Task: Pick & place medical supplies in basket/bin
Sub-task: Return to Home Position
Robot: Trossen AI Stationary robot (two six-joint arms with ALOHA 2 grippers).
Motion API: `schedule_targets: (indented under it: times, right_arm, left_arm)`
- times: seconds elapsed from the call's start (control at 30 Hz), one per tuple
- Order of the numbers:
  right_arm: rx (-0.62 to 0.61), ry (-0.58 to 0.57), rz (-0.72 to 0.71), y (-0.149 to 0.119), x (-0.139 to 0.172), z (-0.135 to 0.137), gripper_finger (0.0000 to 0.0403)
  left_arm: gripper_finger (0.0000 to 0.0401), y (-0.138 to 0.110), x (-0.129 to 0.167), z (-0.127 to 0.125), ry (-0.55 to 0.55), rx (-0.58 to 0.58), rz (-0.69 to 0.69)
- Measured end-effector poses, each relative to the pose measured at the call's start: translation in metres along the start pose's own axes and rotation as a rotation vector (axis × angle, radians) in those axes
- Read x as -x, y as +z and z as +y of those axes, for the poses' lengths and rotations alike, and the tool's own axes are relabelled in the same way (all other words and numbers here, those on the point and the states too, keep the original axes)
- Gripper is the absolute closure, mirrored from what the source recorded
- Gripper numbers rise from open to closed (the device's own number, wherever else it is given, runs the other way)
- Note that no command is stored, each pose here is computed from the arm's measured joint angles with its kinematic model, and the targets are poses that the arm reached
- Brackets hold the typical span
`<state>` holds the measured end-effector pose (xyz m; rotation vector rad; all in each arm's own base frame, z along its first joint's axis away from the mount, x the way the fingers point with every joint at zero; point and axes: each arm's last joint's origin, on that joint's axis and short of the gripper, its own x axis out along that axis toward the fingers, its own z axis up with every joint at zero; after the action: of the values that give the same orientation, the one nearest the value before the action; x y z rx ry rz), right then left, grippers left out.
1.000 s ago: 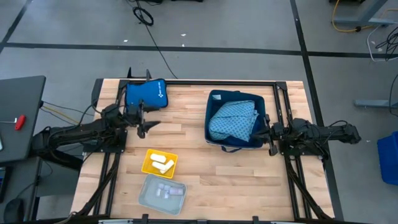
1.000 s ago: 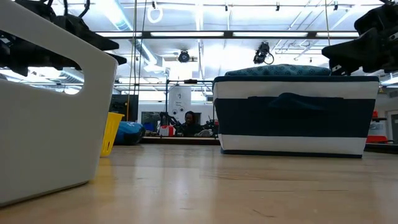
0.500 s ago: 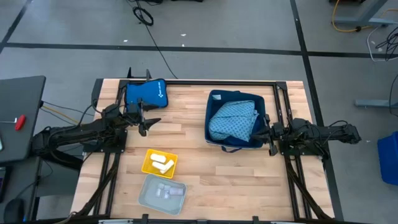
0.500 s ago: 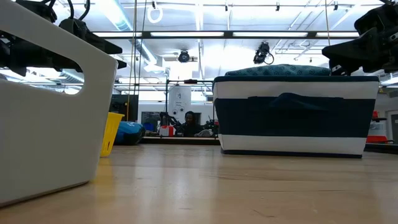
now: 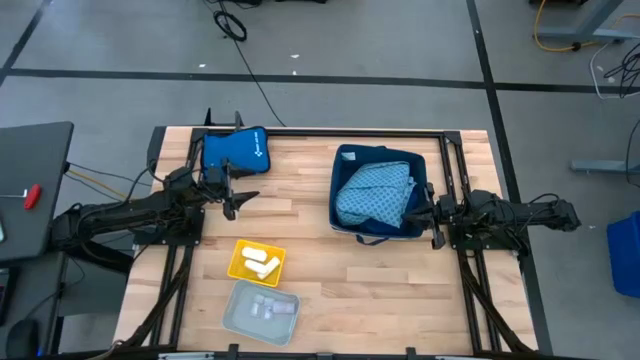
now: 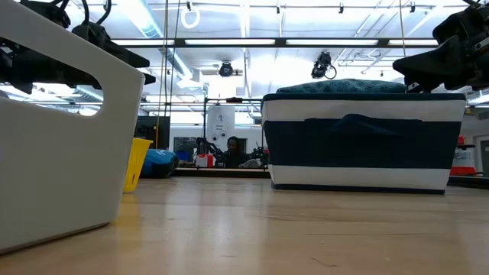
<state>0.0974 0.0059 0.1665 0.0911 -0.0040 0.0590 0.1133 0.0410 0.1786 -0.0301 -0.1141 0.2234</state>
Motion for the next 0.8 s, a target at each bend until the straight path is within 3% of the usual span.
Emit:
schedule_targets:
  times: [0.2, 0.33, 0.5, 0.8]
  right_arm:
    - [0.001, 0.000, 0.000, 0.0000, 0.0000, 0.0000, 0.0398]
    - [0.001, -0.001, 0.000, 0.0000, 0.0000, 0.0000, 0.0398]
    - [0.001, -0.002, 0.000, 0.0000, 0.0000, 0.0000, 0.0398]
    - [0.001, -0.003, 0.000, 0.0000, 0.0000, -0.0001, 0.0398]
  left_arm:
    - [0.0078, 0.0000, 0.0000, 0.0004, 0.014, 0.069, -0.001]
    - [0.0078, 0.0000, 0.0001, 0.0019, 0.062, 0.019, -0.004]
    - [0.0078, 0.0017, 0.0000, -0.0008, -0.025, 0.032, -0.016]
    - [0.0078, 0.0010, -0.0002, -0.0008, -0.027, 0.069, -0.008]
